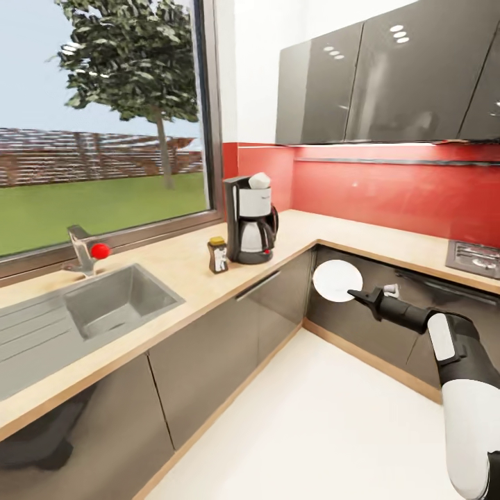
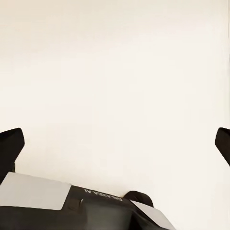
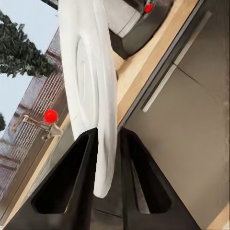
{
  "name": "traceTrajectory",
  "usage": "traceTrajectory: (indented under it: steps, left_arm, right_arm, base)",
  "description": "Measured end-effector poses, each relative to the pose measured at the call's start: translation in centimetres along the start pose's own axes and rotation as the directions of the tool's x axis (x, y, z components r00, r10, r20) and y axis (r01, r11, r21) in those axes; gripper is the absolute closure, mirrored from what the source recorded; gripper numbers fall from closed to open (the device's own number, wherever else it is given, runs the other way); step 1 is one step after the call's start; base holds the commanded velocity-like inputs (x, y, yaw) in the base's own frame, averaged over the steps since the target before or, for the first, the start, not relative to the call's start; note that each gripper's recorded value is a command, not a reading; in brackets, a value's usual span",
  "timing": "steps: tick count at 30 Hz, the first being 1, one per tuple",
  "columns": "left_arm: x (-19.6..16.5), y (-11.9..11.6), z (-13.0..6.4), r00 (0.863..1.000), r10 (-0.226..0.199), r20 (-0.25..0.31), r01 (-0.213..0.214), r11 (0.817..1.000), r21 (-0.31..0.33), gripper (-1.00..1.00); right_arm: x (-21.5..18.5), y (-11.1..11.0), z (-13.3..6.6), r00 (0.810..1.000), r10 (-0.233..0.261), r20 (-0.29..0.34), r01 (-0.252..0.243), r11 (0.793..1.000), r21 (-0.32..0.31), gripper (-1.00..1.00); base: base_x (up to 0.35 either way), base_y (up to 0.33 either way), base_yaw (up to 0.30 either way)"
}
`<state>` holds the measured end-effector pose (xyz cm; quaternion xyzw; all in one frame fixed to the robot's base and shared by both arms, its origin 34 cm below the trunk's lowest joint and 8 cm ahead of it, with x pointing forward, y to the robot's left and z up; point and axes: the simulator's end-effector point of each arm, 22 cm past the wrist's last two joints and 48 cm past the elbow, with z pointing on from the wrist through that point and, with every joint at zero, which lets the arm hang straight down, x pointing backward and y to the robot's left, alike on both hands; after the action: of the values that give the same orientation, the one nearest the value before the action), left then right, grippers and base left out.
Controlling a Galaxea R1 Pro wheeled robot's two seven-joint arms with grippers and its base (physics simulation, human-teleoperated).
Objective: Set up a coffee station on the kitchen countertop: keep the coffee maker on the countertop, move the bottle of coffee from the kitchen shelf to the counter next to the coffee maker, place a paper coffee filter on top of the coffee maker, put the saucer next to the coffee maker with the coffee cup on the saucer, and place the electric kettle next to the coffee maker.
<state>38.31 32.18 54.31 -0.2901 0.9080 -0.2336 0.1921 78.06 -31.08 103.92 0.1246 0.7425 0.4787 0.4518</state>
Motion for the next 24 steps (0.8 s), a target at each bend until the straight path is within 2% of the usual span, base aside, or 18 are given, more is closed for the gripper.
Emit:
traceTrajectory:
  steps: [6,24]
  left_arm:
    - [-0.01,0.00,-0.01,1.000,0.000,0.001,0.000,1.000,0.000,-1.00]
    - [-0.03,-0.01,-0.02,1.000,-0.001,0.001,0.001,1.000,0.000,-1.00]
  right_arm:
    - [0.02,-0.01,0.02,1.000,0.000,0.000,0.000,1.000,0.001,1.00]
    - [0.07,-0.04,0.05,1.000,0.002,0.000,-0.002,1.000,-0.001,1.00]
  base:
    - [0.240,-0.246,-0.088]
    - [0.296,-0.177,-0.004]
